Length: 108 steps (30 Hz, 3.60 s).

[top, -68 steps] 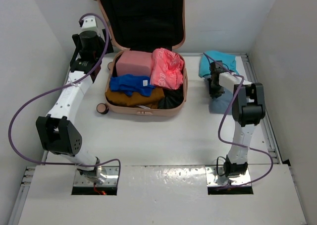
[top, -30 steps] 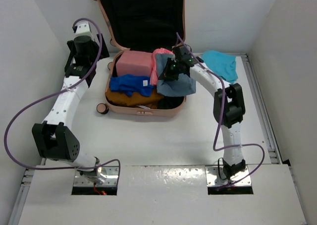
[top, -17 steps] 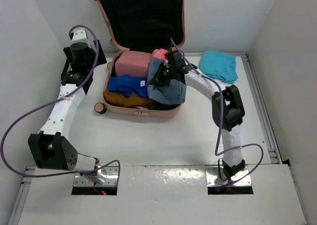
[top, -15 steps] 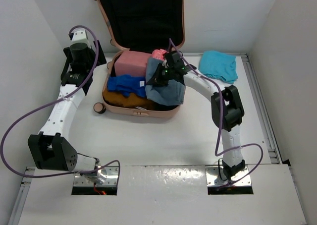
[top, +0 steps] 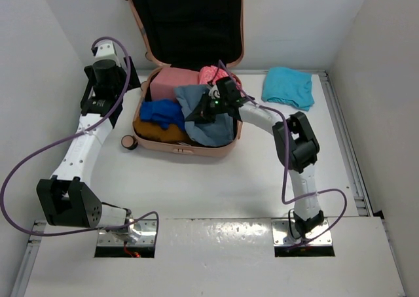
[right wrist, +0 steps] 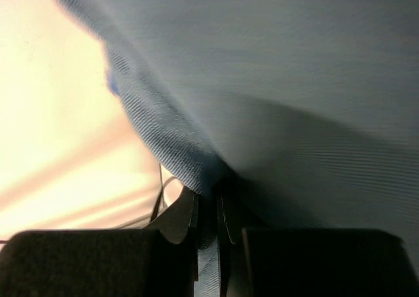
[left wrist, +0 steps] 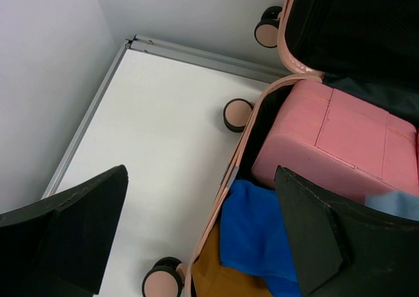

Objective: Pack the luggage

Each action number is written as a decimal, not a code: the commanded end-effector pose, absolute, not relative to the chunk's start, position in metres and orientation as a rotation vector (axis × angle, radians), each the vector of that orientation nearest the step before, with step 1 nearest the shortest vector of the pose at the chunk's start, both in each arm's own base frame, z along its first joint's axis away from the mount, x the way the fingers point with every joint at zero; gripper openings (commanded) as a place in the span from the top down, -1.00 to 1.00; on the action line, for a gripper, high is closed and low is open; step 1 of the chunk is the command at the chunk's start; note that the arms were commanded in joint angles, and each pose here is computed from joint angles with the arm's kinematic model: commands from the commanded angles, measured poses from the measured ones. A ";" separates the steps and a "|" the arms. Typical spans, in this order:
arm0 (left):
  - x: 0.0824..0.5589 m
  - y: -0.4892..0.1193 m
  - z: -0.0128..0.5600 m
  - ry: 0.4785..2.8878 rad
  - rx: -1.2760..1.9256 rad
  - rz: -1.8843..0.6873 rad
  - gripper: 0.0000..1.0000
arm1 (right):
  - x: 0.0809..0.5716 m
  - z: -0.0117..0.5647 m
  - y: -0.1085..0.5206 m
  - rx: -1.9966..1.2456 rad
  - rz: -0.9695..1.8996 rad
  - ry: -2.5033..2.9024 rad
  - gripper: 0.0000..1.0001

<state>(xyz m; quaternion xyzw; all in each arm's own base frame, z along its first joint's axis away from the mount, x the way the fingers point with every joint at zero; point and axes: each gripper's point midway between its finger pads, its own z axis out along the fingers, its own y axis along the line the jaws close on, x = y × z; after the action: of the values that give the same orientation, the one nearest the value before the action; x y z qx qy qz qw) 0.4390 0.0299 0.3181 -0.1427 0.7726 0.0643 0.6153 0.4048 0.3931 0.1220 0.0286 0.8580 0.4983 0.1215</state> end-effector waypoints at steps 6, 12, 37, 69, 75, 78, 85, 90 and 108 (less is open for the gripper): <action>0.440 0.037 0.318 1.769 -0.339 0.149 -0.99 | 0.410 0.153 0.304 0.243 1.430 2.404 1.00; 0.448 0.033 0.307 1.798 -0.324 0.135 -0.99 | 0.412 0.136 0.259 0.364 1.301 2.422 1.00; 0.459 0.034 0.307 1.803 -0.314 0.143 -0.99 | 0.439 0.066 0.216 -0.011 0.373 2.557 -0.13; 0.477 0.030 0.311 1.809 -0.307 0.195 -0.99 | 0.664 0.124 0.026 0.106 -0.189 1.982 -1.00; 0.471 0.040 0.309 1.820 -0.292 0.271 -0.99 | 0.687 0.087 0.003 0.214 -0.216 1.976 -1.00; 0.471 0.040 0.309 1.820 -0.291 0.271 -0.99 | 0.681 0.067 -0.018 0.268 -0.277 2.016 -1.00; 0.475 0.040 0.301 1.838 -0.289 0.276 -0.99 | 0.642 0.017 -0.064 0.393 -0.401 2.198 -1.00; 0.481 0.036 0.301 1.841 -0.277 0.258 -0.99 | 0.635 0.000 -0.049 0.262 -0.323 2.295 -0.96; 0.471 0.044 0.290 1.877 -0.310 0.213 -0.99 | 0.593 0.113 0.036 0.015 0.389 2.171 1.00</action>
<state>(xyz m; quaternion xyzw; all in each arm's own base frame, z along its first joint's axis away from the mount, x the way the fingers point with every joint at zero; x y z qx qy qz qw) 0.4773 0.0356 0.2681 -0.1078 0.8173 0.1122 0.5548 0.5602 -0.0036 0.0160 0.0397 0.9402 0.0524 0.3343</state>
